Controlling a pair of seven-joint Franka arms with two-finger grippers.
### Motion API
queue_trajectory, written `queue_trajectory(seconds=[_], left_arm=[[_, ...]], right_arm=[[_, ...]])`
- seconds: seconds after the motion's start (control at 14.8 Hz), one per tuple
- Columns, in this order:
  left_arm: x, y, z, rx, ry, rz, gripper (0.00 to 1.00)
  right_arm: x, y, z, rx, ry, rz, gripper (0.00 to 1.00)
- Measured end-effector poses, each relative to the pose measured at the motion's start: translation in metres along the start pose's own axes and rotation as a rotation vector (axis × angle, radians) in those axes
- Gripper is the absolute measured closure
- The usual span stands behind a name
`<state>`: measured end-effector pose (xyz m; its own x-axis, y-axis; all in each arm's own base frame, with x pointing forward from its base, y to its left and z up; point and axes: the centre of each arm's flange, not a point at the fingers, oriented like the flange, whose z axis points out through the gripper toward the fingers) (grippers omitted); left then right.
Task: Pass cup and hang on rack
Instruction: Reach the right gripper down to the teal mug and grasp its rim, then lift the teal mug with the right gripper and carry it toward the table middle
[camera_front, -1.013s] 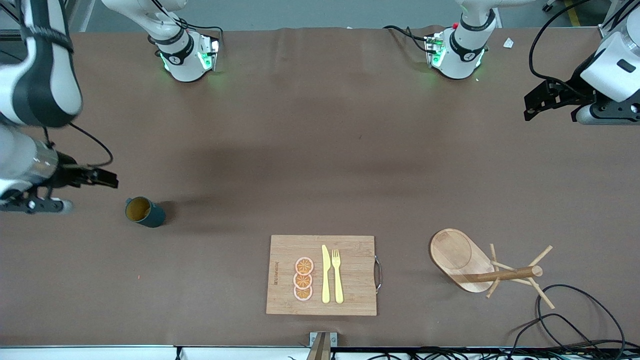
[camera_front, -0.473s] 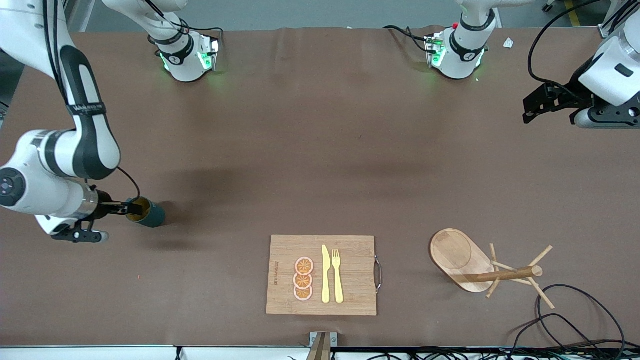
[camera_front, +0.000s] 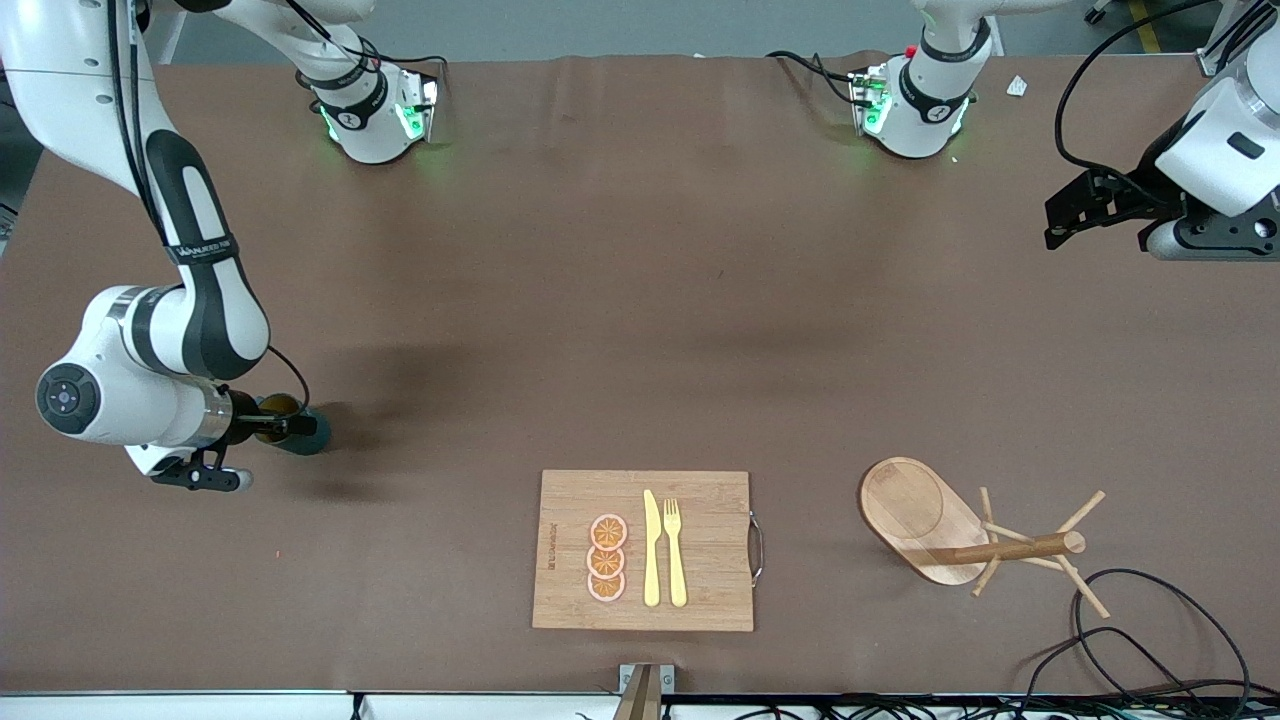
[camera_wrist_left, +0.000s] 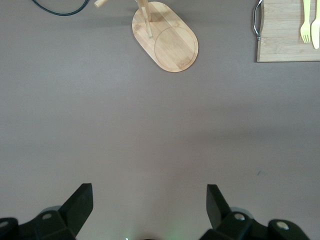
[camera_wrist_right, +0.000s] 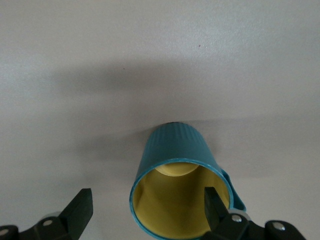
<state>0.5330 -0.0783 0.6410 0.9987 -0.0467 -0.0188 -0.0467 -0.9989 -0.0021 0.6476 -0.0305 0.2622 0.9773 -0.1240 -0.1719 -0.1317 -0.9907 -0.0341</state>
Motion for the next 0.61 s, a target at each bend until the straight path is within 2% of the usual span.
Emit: queue_trajectory(seconds=[0.27, 0.34, 0.54, 0.61], left_arm=[[0.000, 0.000, 0.002, 0.000, -0.005, 0.000, 0.00], [0.000, 0.000, 0.003, 0.001, -0.006, 0.000, 0.00], [0.000, 0.000, 0.003, 0.001, -0.007, 0.000, 0.00], [0.000, 0.000, 0.004, 0.001, -0.008, 0.000, 0.00]], right_arm=[[-0.001, -0.003, 0.013, -0.002, -0.021, 0.000, 0.41], [-0.001, -0.005, 0.015, -0.003, -0.025, -0.003, 0.41], [-0.001, -0.009, 0.018, -0.004, -0.027, -0.008, 0.64], [-0.001, -0.010, 0.018, -0.004, -0.027, -0.010, 0.64]])
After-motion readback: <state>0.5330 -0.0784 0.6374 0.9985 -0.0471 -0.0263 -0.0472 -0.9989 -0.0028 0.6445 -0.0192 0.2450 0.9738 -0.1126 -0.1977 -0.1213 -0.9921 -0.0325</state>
